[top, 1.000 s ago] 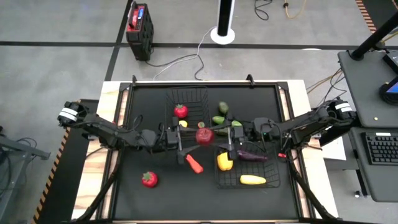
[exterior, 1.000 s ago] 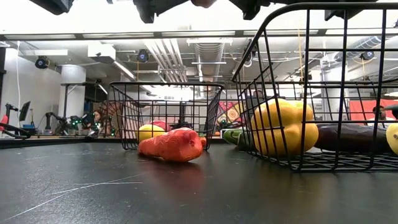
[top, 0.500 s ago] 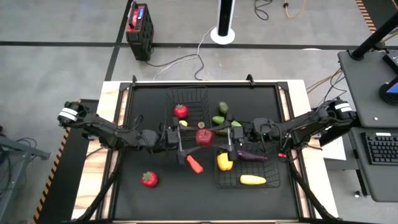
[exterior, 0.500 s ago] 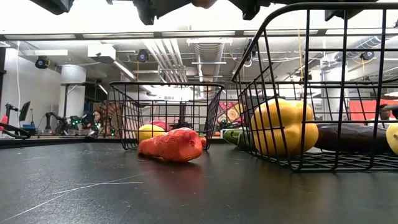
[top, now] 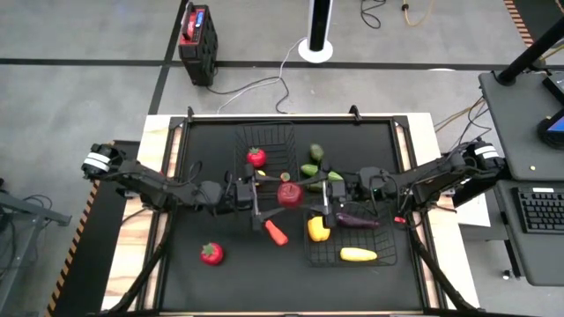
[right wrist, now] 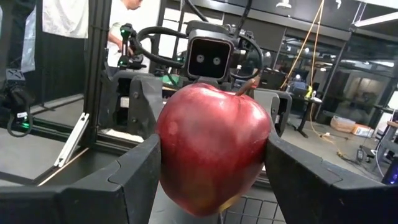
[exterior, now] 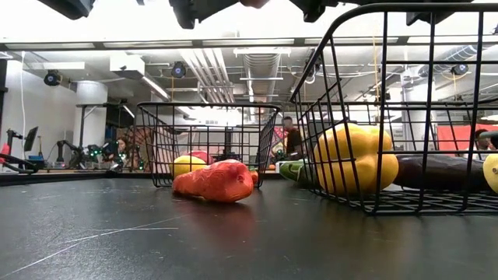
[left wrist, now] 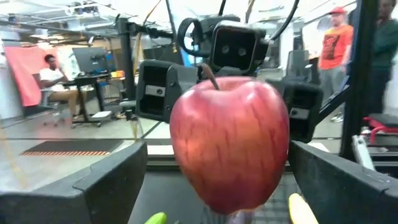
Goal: Sort produce into baskets
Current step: Put the apple into the top black wire basket, then put the carrot into the bottom black wire basket
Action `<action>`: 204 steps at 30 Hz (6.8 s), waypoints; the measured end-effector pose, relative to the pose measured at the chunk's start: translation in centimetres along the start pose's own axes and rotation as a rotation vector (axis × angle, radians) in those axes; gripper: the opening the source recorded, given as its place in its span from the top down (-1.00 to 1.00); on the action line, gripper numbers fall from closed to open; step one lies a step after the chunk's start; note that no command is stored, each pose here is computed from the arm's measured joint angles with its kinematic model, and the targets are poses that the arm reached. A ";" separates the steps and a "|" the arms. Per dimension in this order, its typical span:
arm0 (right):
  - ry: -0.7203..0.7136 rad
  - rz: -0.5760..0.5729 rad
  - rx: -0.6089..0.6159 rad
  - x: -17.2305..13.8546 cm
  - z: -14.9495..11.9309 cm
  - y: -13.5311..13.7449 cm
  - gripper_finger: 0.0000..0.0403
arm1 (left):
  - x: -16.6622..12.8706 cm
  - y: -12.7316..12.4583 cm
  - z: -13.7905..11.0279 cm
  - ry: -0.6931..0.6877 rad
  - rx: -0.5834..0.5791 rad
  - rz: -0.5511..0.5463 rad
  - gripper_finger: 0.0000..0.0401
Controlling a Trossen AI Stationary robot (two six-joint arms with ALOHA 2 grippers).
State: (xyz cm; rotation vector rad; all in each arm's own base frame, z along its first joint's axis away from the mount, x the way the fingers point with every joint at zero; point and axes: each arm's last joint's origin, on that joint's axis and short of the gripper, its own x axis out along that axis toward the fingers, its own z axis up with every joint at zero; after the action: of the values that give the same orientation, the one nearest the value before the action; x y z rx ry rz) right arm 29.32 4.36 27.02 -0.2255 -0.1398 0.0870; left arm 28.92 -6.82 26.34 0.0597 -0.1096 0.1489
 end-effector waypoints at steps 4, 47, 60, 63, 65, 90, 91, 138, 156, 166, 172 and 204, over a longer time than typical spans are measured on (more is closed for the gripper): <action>-0.006 -0.002 -0.010 0.0 0.1 0.0 -0.25 | 0.2 0.3 0.0 -0.008 -0.016 -0.016 -0.82; 0.074 -0.156 0.083 0.0 -0.7 -1.5 -0.52 | 0.3 1.1 -0.3 0.028 -0.010 0.100 -0.10; 0.137 -0.297 0.129 -0.1 -1.4 -2.6 -0.54 | 0.2 1.7 -0.7 0.081 0.029 0.309 -0.10; 0.143 -0.343 0.143 -0.2 -1.4 -2.9 -0.52 | 0.1 1.9 -1.0 0.117 0.051 0.387 -0.10; 0.155 -0.359 0.150 -0.3 -1.5 -3.1 -0.51 | 0.1 2.1 -1.1 0.128 0.058 0.415 -0.10; 0.256 -0.371 0.248 -0.4 -2.4 -3.3 -0.49 | 2.9 11.8 -0.2 0.878 -0.015 0.495 -0.08; 0.263 -0.370 0.248 -0.3 -2.4 -3.3 -0.49 | 3.1 12.5 -0.1 0.922 -0.004 0.478 -0.08; 0.320 -0.339 0.311 -0.1 -2.3 -3.2 -0.49 | 7.8 20.1 -6.5 1.228 0.311 0.077 -0.08; 0.327 -0.336 0.299 -0.1 -2.3 -3.2 -0.49 | 8.0 20.5 -9.4 1.314 0.351 0.153 -0.40; 0.333 -0.335 0.299 -0.1 -2.4 -3.2 -0.49 | 7.8 20.3 -8.0 1.280 0.351 0.167 -0.51; 0.334 -0.339 0.321 -0.1 -2.4 -3.2 -0.49 | 7.2 18.5 -3.8 1.159 0.334 0.187 -0.52; 0.697 -0.010 0.471 -0.4 8.4 6.2 -0.49 | 2.0 -7.2 -2.1 1.064 0.481 -0.498 -0.46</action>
State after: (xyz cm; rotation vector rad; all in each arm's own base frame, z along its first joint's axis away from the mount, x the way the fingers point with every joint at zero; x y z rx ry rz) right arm 27.30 12.13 33.71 0.2219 0.5709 0.0258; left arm 32.15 -13.50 24.16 0.4723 1.0023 -0.3059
